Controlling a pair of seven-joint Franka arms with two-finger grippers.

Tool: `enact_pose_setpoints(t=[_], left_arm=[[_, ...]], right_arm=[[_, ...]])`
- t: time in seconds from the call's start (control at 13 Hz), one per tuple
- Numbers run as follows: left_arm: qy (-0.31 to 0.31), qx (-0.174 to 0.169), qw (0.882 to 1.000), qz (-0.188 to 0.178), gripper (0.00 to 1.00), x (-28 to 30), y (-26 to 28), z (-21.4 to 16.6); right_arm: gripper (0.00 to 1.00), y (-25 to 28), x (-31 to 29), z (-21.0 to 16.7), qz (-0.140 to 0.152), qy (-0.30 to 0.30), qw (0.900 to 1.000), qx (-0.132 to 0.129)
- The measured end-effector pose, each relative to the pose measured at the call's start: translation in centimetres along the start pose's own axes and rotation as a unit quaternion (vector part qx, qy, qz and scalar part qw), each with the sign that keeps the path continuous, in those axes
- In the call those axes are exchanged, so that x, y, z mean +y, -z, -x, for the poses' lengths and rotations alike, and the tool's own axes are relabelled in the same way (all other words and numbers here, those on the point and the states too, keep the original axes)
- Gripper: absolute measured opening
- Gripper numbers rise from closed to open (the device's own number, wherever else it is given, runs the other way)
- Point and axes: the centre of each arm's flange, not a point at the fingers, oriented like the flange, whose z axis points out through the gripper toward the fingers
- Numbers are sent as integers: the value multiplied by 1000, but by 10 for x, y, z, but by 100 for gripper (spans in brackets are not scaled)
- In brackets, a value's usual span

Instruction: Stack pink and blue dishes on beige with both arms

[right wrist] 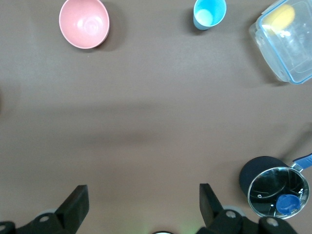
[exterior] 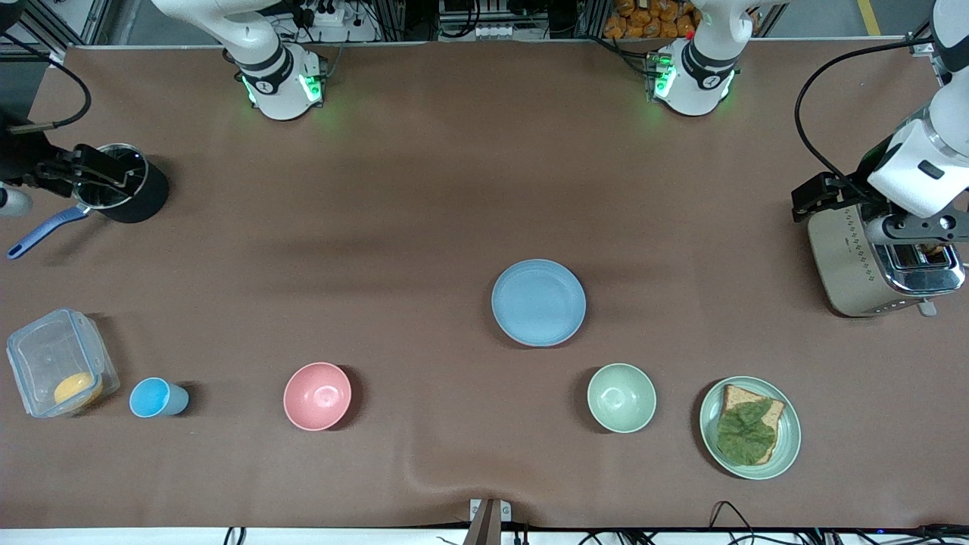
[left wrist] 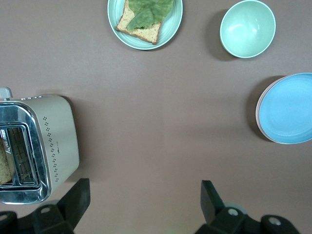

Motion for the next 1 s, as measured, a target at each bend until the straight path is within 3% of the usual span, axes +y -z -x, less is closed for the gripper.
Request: enact_pose_setpoints(t=[0.46, 1.0], left_arm=[[-7, -23, 1000, -2, 100, 8, -22, 1], [-9, -23, 1000, -2, 100, 11, -22, 1]], right_arm=[[100, 3, -3, 0, 1, 2, 1000, 3], [100, 1, -13, -1, 3, 10, 1000, 1]])
